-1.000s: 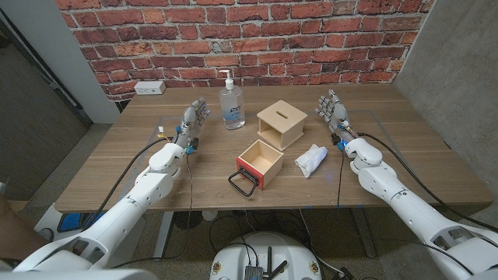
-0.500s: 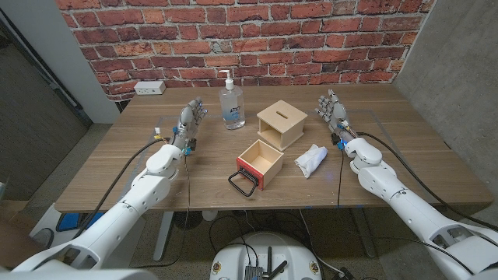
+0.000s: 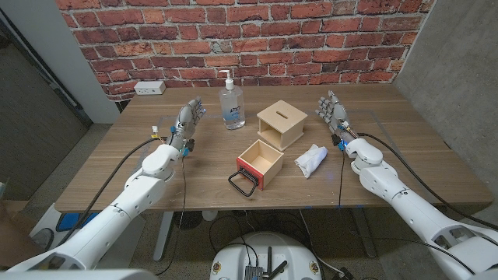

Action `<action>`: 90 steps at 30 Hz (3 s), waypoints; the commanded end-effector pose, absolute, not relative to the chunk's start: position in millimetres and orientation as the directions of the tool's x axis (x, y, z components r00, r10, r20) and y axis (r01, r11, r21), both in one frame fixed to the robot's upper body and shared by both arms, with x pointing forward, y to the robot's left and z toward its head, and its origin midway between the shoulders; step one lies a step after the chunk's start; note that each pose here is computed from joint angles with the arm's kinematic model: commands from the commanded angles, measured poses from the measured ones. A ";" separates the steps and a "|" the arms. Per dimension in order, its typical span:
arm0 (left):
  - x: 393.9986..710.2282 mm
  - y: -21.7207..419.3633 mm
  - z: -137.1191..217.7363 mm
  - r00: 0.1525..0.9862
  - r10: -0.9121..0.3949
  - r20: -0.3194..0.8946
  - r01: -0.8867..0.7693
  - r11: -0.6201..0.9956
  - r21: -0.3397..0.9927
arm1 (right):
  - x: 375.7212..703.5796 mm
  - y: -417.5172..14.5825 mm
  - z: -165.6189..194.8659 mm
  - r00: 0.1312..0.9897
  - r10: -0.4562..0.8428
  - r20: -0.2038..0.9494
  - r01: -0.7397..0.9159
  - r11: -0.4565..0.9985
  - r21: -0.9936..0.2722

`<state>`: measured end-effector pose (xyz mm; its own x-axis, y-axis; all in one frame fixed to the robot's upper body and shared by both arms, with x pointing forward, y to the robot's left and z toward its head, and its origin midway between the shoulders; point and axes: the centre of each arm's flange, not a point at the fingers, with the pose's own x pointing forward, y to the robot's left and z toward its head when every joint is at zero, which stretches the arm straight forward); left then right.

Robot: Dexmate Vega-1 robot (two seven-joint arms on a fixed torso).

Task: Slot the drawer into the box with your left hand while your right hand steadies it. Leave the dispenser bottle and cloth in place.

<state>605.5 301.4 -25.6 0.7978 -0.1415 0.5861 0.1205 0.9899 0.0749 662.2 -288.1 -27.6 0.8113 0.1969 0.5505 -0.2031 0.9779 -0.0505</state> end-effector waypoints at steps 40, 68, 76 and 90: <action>506.5 279.4 12.3 0.773 -0.332 0.541 -0.087 0.789 0.608 | 654.3 -305.1 -35.4 0.820 0.139 0.555 -0.140 0.989 -0.040; 479.9 236.4 29.8 0.730 -0.525 0.439 -0.122 0.531 0.839 | 663.6 -314.9 -38.4 0.817 0.136 0.560 -0.134 0.990 -0.045; 473.8 223.2 31.4 0.711 -0.580 0.398 -0.143 0.435 0.889 | 661.8 -314.7 -39.8 0.814 0.129 0.566 -0.123 0.991 -0.049; 462.4 215.7 40.8 0.683 -0.659 0.317 -0.174 0.275 0.946 | 663.0 -307.8 -39.5 0.812 0.128 0.570 -0.116 0.992 -0.057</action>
